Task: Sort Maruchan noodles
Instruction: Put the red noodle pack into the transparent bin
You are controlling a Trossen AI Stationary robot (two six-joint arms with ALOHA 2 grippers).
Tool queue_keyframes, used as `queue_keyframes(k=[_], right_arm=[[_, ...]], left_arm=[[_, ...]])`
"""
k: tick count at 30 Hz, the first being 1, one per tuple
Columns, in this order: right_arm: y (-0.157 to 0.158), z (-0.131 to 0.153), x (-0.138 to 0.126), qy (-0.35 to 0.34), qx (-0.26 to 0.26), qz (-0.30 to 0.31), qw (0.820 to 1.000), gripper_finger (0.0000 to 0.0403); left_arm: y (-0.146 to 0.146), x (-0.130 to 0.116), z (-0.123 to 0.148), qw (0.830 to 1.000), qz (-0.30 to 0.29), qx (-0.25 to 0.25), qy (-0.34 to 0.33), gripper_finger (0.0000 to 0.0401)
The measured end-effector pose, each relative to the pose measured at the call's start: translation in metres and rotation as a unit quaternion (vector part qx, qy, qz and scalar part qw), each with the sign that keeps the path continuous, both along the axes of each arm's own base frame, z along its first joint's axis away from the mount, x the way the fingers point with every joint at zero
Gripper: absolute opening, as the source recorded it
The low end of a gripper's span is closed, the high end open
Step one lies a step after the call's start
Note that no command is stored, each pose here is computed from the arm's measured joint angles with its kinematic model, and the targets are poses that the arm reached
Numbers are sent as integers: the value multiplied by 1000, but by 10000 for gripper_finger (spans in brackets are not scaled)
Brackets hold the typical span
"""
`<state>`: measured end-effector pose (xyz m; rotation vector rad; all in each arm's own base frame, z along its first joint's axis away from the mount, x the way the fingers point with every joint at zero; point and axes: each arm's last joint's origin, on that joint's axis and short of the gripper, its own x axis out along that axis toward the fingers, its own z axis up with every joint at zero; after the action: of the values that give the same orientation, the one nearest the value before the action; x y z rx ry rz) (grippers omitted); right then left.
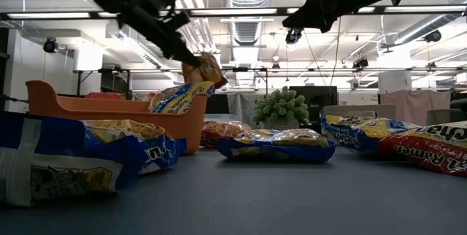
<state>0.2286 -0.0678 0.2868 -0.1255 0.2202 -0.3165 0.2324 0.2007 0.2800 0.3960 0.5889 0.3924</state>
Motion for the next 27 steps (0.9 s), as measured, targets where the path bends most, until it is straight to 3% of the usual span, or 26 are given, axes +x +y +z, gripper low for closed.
queue_keyframes(k=[7, 13, 27], right_arm=[[0, 0, 0, 2, -2, 0, 1000, 9], [0, -1, 0, 5, -2, 0, 1000, 9], [0, -1, 0, 8, -8, 1, 1000, 9]], left_arm=[[29, 30, -11, 994, -11, -12, 109, 0], [48, 52, -26, 990, -15, -36, 135, 0], [57, 67, -43, 990, -37, -9, 139, 0]])
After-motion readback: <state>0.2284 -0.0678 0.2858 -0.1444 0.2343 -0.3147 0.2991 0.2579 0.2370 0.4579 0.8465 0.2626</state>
